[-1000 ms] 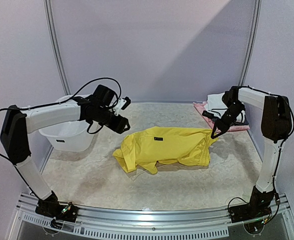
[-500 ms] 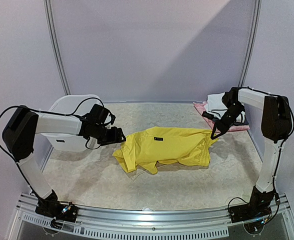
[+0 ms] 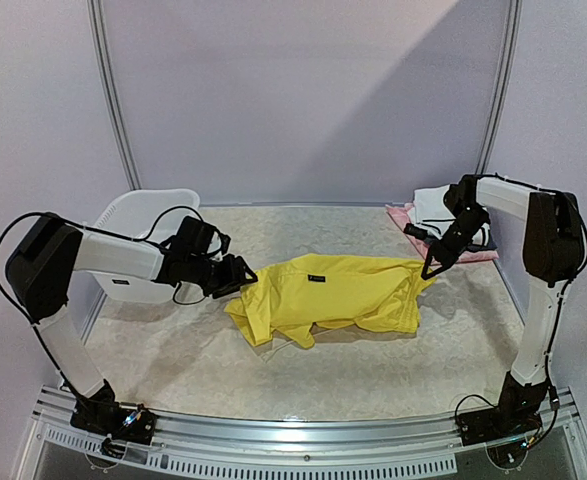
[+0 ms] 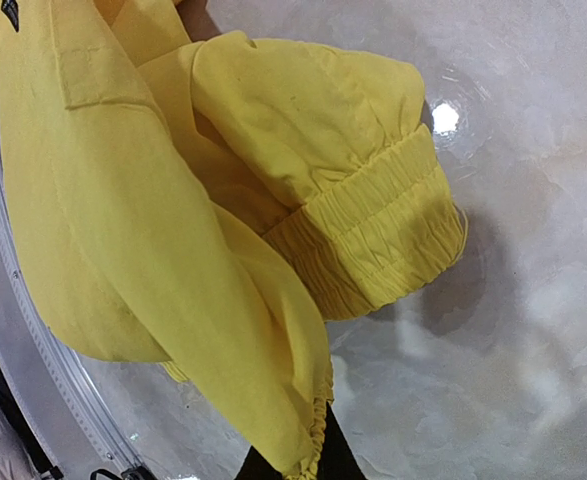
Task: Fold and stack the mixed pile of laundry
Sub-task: Pick up the crumpled shorts from the center of the board.
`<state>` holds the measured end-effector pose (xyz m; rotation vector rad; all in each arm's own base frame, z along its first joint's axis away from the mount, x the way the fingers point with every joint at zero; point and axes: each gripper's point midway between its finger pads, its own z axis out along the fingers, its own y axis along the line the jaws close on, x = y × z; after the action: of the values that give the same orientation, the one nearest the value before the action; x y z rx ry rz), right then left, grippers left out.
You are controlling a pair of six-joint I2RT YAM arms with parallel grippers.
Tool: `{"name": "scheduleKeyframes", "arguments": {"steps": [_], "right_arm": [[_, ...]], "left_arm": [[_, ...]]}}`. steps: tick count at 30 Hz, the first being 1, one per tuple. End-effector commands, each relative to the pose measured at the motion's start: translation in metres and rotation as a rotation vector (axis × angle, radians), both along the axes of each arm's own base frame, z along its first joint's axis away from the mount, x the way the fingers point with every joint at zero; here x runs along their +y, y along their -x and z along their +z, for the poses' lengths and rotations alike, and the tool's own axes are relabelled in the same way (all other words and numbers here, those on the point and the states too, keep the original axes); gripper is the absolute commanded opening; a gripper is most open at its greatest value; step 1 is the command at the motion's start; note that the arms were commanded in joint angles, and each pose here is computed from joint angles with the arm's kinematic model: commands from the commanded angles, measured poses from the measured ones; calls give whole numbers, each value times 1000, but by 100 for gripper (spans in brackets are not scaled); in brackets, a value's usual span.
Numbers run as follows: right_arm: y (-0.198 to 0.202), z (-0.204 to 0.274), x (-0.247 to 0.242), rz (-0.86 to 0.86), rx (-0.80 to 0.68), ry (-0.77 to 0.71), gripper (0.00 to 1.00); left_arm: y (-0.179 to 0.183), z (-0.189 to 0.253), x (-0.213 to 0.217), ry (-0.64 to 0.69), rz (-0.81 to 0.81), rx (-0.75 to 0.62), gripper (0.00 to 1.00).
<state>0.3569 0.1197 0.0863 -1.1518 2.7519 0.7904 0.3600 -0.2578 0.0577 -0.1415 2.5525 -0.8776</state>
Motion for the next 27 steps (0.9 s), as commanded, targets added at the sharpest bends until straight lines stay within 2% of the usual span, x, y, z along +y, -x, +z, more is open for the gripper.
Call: {"name": "scheduleKeyframes", "arguments": {"steps": [1,5,13,16,23,27], "right_arm": [[-1,9,2,11,-36,-12,0],[-1,9,3,13,-34,-12,0],[-1,12,2,12,-34,-10,0],[-1,12,2,13,-36,-11,0],[0,12,3,10,-31,-16,0],[1,13,2,10,-31,-13,0]], "left_arm": [[-2,4,-7,73,4,-11,57],[-1,1,-12,99,3,15,57],[21,-8,7,18,33,112,63],[24,-3,4,41,26,115,61],[14,0,-7,109,21,71,47],[12,-4,-10,134,25,79,46]]}}
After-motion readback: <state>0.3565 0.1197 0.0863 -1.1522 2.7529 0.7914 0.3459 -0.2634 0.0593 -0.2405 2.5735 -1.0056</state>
